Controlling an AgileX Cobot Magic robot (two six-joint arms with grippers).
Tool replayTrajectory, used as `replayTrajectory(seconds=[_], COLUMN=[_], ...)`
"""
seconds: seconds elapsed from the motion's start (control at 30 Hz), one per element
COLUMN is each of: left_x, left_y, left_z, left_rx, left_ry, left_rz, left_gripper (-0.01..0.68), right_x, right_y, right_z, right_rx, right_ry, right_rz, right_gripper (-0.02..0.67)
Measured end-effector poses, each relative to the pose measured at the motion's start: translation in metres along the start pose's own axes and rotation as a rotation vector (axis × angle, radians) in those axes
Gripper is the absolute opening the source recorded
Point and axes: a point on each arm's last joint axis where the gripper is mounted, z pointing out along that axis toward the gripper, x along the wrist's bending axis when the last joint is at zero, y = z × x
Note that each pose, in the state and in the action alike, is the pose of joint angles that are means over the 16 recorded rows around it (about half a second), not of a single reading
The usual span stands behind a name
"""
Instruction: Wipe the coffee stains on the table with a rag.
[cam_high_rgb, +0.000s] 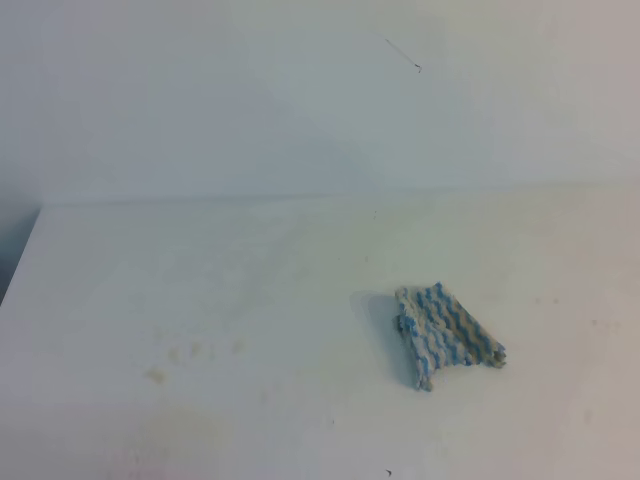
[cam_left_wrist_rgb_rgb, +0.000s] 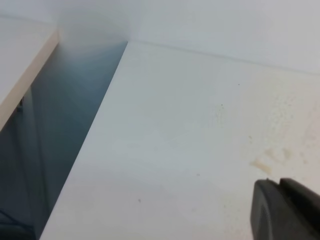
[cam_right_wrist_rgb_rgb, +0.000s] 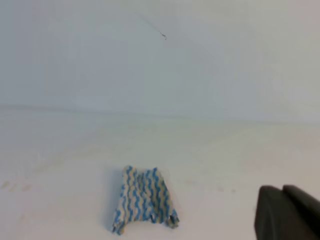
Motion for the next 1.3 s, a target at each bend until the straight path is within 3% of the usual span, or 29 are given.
replayTrajectory(seconds=[0.27, 0.67, 1.07, 1.3], left_x=[0.000, 0.000, 0.000, 0.000], left_y=[0.000, 0.000, 0.000, 0.001], left_z=[0.000, 0.000, 0.000, -0.001], left_rx=[0.002, -0.006, -0.008, -0.015], left_ry=[0.000, -0.002, -0.002, -0.003], left_rz=[0.000, 0.000, 0.000, 0.000], left_gripper=[0.001, 0.001, 0.001, 0.001], right_x=[-0.008, -0.025, -0.035, -0.037], right_y=[-0.049, -0.113, -0.143, -0.148], right_z=[-0.002, 0.015, 0.020, 0.020], right_rx=[-0.093, -0.179, -0.045, -0.003], right_ry=[-0.071, -0.291, -0.385, -0.398], right_rz=[-0.052, -0.085, 0.020, -0.004], right_gripper=[-0.003, -0.003, -0.003, -0.004])
